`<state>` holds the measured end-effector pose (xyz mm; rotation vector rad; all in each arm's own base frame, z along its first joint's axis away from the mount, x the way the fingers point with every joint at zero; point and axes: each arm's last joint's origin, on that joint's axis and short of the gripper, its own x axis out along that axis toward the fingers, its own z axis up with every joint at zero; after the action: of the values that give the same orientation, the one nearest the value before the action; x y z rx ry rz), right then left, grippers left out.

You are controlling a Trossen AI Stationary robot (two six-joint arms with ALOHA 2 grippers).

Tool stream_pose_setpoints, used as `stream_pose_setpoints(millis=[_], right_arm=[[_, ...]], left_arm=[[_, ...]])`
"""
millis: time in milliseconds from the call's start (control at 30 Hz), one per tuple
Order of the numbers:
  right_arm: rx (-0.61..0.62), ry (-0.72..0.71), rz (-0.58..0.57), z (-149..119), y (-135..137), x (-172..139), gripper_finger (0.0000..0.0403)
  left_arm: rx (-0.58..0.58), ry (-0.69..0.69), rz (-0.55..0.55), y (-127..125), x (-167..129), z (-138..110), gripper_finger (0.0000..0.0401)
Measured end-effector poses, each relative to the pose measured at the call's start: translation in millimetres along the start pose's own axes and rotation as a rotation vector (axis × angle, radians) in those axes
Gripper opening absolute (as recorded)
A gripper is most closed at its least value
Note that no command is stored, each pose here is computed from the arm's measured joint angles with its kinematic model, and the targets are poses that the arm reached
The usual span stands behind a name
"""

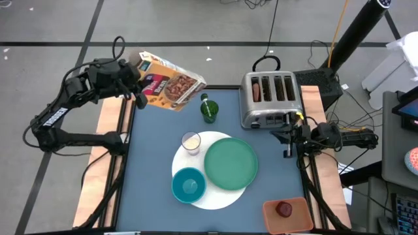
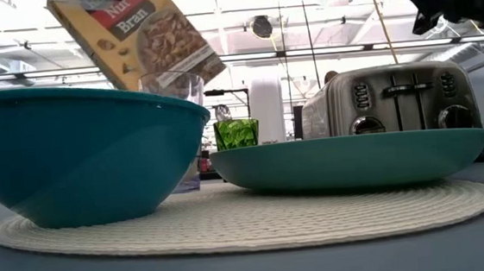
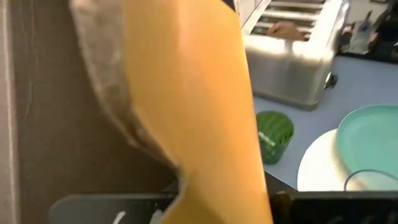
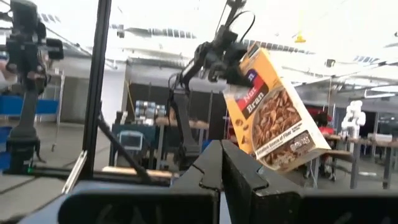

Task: Arrange a breakfast setting
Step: Pour the cereal from the cereal box into the blue bowl

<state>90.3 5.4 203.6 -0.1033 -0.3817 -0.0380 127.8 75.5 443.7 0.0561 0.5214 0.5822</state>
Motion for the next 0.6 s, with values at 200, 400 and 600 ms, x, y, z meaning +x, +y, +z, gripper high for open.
stream_pose_setpoints(millis=[200,400,600], right_arm=[[0.002,-0.017,-0.008,2,0,0,0.0002],[0.155,-0.048,-0.173,5,-6,-1,0.0002],[0.282,-0.069,-0.239,6,-8,-1,0.004]], left_arm=[[0.006,-0.06,-0.052,-6,-2,8,0.0005],[-0.003,-0.144,-0.12,-13,-2,27,0.0005],[0.009,-0.221,-0.198,-24,2,46,0.0005]])
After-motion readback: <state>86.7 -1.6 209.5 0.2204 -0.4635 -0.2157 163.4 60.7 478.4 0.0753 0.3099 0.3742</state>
